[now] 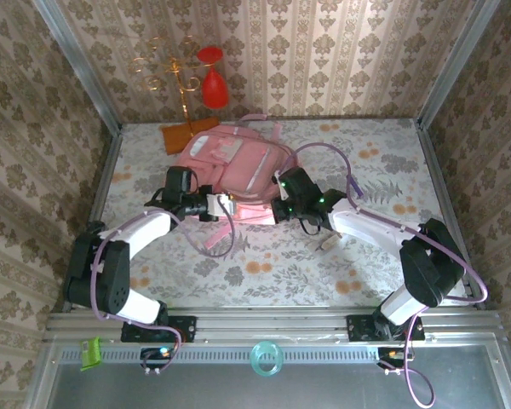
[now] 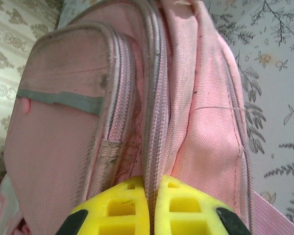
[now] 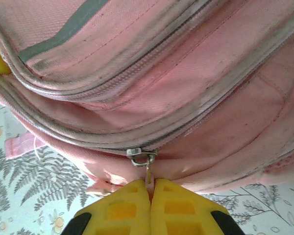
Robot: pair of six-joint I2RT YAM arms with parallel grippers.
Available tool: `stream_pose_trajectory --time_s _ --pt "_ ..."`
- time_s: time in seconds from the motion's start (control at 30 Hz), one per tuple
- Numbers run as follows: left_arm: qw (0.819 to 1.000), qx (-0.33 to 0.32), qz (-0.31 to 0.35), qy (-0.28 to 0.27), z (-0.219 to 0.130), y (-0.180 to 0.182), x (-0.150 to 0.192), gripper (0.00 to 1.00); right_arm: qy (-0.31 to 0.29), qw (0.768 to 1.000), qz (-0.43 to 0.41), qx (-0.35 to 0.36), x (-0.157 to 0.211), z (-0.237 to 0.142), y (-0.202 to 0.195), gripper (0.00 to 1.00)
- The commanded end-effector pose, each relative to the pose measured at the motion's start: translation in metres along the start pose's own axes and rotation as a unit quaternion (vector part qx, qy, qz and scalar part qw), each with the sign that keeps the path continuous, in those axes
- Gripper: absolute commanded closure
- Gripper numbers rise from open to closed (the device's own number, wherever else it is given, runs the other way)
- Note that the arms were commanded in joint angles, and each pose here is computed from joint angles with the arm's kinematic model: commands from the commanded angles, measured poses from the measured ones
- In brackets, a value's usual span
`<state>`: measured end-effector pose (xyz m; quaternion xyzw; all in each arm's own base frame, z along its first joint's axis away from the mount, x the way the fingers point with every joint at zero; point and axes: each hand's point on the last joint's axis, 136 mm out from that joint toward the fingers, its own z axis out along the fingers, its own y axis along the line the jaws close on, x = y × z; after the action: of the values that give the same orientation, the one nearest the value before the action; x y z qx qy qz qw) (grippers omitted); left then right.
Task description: Pack the student bag
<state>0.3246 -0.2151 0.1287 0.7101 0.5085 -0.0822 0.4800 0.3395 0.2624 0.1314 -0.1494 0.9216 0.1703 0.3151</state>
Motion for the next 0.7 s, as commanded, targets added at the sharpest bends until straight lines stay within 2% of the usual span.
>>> stream_pose_trajectory --time_s 0.0,0.13,0.23,0.33,0.47,0.67 --pt "0.997 -0.013 -0.047 0.054 -0.017 -0.001 0.028 0.81 -0.008 1.0 -0.002 0.001 -0.008 -0.005 -0.003 1.0" --pt "0.997 -0.017 -0.074 0.031 -0.019 -0.001 0.018 0.5 -0.024 0.998 -0.006 -0.05 -0.016 -0.007 0.027 1.0" --pt "0.995 -0.025 -0.096 -0.008 -0.027 0.0 -0.001 0.36 -0.024 0.997 -0.003 -0.074 -0.015 -0.006 0.037 1.0" --pt "0.992 -0.041 -0.112 -0.04 -0.036 0.003 -0.018 0.29 -0.022 0.996 -0.005 -0.086 -0.013 -0.006 0.042 1.0" --pt "0.989 -0.048 -0.12 -0.077 -0.035 0.005 -0.038 0.26 -0.017 0.994 -0.01 -0.106 -0.01 -0.007 0.048 1.0" --pt "0.994 -0.009 -0.087 -0.061 -0.001 -0.01 -0.056 0.29 -0.02 0.991 -0.015 -0.134 -0.01 -0.011 0.057 1.0"
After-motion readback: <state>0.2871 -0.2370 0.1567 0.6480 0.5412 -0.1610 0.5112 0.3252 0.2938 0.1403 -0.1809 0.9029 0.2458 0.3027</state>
